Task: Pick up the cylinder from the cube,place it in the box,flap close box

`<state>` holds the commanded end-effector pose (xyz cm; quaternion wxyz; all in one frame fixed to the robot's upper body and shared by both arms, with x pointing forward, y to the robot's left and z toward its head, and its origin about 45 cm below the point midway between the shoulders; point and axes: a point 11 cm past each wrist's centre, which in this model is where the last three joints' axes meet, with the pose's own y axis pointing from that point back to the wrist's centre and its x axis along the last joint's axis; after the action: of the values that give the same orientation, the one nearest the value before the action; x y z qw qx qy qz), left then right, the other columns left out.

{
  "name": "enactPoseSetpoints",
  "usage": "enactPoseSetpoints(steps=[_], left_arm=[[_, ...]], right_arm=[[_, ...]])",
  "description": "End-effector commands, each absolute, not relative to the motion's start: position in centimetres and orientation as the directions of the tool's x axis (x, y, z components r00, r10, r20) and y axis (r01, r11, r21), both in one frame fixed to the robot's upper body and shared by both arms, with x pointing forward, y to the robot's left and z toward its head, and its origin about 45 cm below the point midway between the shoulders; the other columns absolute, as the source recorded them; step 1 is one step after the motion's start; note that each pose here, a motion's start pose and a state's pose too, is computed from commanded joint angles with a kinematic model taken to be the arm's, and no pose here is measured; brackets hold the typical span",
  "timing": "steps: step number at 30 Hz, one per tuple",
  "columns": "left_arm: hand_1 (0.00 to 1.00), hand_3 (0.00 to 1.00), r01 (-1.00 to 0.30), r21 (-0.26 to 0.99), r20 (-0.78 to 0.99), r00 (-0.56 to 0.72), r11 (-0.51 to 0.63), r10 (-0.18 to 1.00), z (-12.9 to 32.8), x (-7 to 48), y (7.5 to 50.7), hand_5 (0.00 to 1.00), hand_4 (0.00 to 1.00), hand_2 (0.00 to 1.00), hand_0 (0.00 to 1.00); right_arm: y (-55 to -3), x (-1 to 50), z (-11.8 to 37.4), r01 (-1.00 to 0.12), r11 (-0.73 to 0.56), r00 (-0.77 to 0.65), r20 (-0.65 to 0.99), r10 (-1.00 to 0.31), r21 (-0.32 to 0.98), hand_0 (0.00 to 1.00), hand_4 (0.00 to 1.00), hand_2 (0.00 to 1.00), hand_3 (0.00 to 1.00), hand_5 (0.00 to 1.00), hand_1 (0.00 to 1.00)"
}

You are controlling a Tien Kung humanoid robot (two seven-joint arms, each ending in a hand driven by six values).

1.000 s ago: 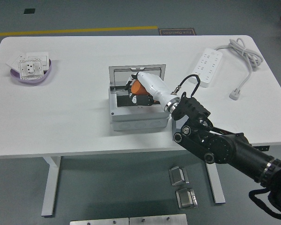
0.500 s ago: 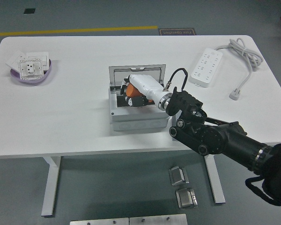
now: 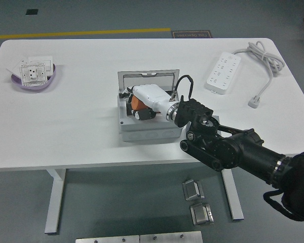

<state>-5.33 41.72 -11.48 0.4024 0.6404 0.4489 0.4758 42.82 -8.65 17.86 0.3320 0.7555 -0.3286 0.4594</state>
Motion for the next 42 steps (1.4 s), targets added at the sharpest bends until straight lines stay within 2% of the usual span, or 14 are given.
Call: enactPoseSetpoints(steps=[5, 6, 13, 23, 24, 29, 30, 36, 42], left_arm=[[0.588, 0.599, 0.194, 0.943, 0.245, 0.146, -0.271, 0.958, -11.5, -5.4, 41.6, 0.026, 0.515, 0.55, 0.634], [0.589, 0.6, 0.195, 0.943, 0.245, 0.146, -0.27, 0.959, -11.5, -5.5, 41.6, 0.027, 0.515, 0.549, 0.634], [0.588, 0.599, 0.199, 0.945, 0.235, 0.14, -0.26, 0.962, -11.7, -5.9, 41.0, 0.029, 0.512, 0.548, 0.634], [0.588, 0.598, 0.228, 0.941, 0.222, 0.14, -0.249, 0.965, -11.7, -7.2, 40.5, 0.031, 0.511, 0.548, 0.633], [0.586, 0.597, 0.228, 0.941, 0.222, 0.141, -0.249, 0.965, -11.7, -7.2, 40.5, 0.032, 0.509, 0.548, 0.633], [0.586, 0.597, 0.227, 0.941, 0.223, 0.145, -0.252, 0.964, -11.7, -7.0, 40.6, 0.032, 0.509, 0.548, 0.633], [0.585, 0.597, 0.227, 0.941, 0.223, 0.147, -0.253, 0.964, -11.7, -7.0, 40.7, 0.034, 0.503, 0.548, 0.633], [0.585, 0.596, 0.227, 0.94, 0.223, 0.159, -0.256, 0.962, -11.6, -6.7, 40.9, 0.031, 0.5, 0.548, 0.633], [0.583, 0.595, 0.216, 0.942, 0.224, 0.163, -0.256, 0.961, -11.7, -6.0, 40.9, 0.028, 0.498, 0.548, 0.633]], right_arm=[[-9.0, 42.9, 18.2, -0.808, -0.56, 0.36, 0.906, -0.221, 0.185, 0.701, 0.974, 0.687, 0.858, 0.406, 0.655], [-9.1, 42.9, 18.4, -0.809, -0.56, 0.359, 0.904, -0.233, 0.177, 0.718, 0.998, 0.683, 0.858, 0.455, 0.653], [-10.3, 42.7, 20.3, -0.82, -0.561, 0.362, 0.863, -0.353, 0.114, 0.718, 0.998, 0.68, 0.851, 0.479, 0.655], [-11.9, 42.5, 25.4, -0.809, -0.584, 0.422, 0.762, -0.49, 0.072, 0.719, 0.998, 0.67, 0.831, 0.484, 0.64], [-11.8, 42.6, 26.1, -0.806, -0.588, 0.421, 0.758, -0.498, 0.062, 0.695, 0.957, 0.667, 0.817, 0.473, 0.632], [-12.0, 44.1, 28.6, -0.821, -0.571, 0.376, 0.77, -0.516, 0.019, 0.695, 0.957, 0.667, 0.817, 0.473, 0.632], [-12.1, 44.6, 28.9, -0.826, -0.563, 0.365, 0.773, -0.519, 0.013, 0.692, 0.914, 0.663, 0.812, 0.449, 0.63], [-12.4, 46.7, 29.1, -0.853, -0.522, 0.329, 0.768, -0.55, -0.008, 0.68, 0.925, 0.658, 0.801, 0.457, 0.622], [-13.9, 47.9, 26.7, -0.887, -0.46, 0.321, 0.755, -0.572, 0.029, 0.678, 0.946, 0.65, 0.784, 0.469, 0.617]])
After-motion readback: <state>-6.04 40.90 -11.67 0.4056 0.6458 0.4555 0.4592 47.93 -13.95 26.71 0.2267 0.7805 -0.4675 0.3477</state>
